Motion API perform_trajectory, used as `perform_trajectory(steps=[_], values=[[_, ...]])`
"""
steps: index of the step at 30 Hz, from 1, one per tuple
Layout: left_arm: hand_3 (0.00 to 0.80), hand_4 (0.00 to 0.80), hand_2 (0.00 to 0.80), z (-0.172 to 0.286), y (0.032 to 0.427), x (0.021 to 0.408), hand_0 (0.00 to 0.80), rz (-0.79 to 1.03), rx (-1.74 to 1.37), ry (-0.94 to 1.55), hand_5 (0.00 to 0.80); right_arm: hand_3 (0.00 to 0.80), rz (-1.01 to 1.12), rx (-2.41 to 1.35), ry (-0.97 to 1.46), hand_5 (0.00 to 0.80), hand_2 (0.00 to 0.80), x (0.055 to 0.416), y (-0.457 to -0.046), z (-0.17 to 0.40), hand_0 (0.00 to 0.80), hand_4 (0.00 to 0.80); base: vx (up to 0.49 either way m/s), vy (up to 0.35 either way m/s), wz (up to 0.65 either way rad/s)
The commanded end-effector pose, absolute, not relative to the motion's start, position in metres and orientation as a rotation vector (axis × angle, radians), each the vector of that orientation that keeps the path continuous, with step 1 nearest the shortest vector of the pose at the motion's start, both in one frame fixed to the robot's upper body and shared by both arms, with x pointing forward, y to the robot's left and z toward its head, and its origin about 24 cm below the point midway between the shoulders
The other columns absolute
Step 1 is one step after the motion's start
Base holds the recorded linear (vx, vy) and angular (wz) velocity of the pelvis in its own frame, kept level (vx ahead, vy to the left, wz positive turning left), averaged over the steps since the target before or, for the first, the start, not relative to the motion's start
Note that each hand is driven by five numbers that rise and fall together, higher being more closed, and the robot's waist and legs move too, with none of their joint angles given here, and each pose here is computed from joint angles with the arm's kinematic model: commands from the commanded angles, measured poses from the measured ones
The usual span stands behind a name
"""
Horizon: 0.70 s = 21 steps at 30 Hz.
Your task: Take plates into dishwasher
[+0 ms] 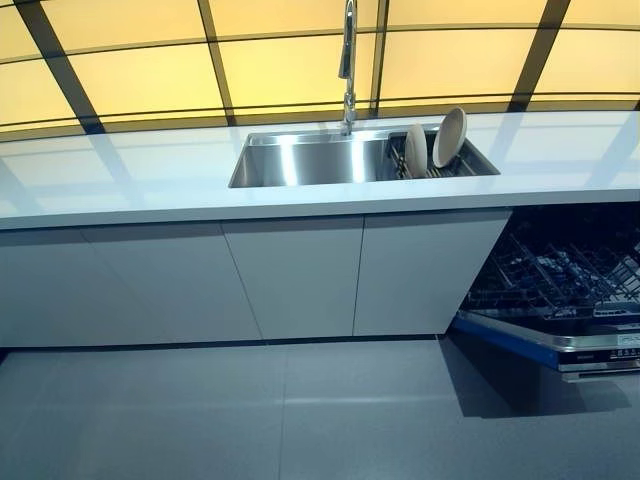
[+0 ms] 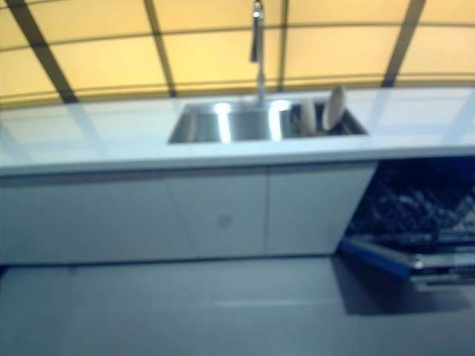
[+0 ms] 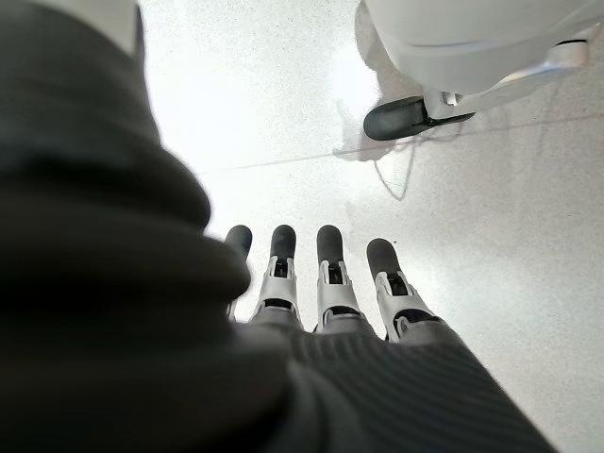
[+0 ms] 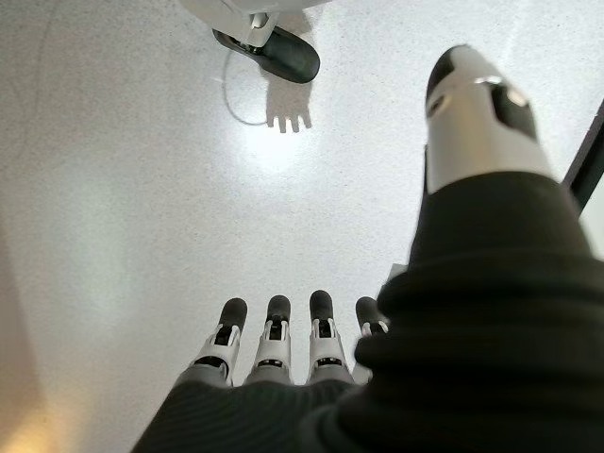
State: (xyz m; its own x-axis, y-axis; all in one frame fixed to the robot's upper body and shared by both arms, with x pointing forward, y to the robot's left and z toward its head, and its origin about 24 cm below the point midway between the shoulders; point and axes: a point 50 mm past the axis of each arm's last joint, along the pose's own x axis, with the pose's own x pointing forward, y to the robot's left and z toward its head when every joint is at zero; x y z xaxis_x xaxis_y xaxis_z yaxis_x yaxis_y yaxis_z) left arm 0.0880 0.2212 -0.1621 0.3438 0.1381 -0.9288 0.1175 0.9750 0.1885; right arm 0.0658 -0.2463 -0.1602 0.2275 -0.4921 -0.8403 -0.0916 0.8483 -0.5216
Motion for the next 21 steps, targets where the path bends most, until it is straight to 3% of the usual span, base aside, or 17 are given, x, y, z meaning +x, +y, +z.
perform_trajectory(steps=[1, 5, 14, 21], values=[[0.0, 0.0, 0.0, -0.159, 0.225, 0.105, 0.0, 0.066, 0.248, 1.199, 0.0, 0.0, -0.289, -0.564, 1.321, 0.0, 0.0, 0.08, -0.246, -0.159, 0.0, 0.0, 0.0, 0.0, 0.0], [0.0, 0.0, 0.0, -0.162, 0.221, 0.099, 0.0, 0.058, 0.143, 1.258, 0.0, 0.0, -0.279, -0.564, 1.325, 0.0, 0.0, 0.079, -0.247, -0.159, 0.0, 0.0, 0.004, -0.003, -0.03], [0.0, 0.0, 0.0, -0.16, 0.218, 0.107, 0.0, 0.022, 0.194, 1.223, 0.0, 0.0, -0.247, -0.607, 1.249, 0.0, 0.0, 0.101, -0.251, -0.153, 0.0, 0.0, -0.019, -0.005, -0.02], [0.0, 0.0, 0.0, -0.162, 0.22, 0.097, 0.0, -0.001, 0.23, 1.255, 0.0, 0.0, -0.241, -0.621, 1.253, 0.0, 0.0, 0.097, -0.252, -0.154, 0.0, 0.0, 0.015, -0.036, -0.01]])
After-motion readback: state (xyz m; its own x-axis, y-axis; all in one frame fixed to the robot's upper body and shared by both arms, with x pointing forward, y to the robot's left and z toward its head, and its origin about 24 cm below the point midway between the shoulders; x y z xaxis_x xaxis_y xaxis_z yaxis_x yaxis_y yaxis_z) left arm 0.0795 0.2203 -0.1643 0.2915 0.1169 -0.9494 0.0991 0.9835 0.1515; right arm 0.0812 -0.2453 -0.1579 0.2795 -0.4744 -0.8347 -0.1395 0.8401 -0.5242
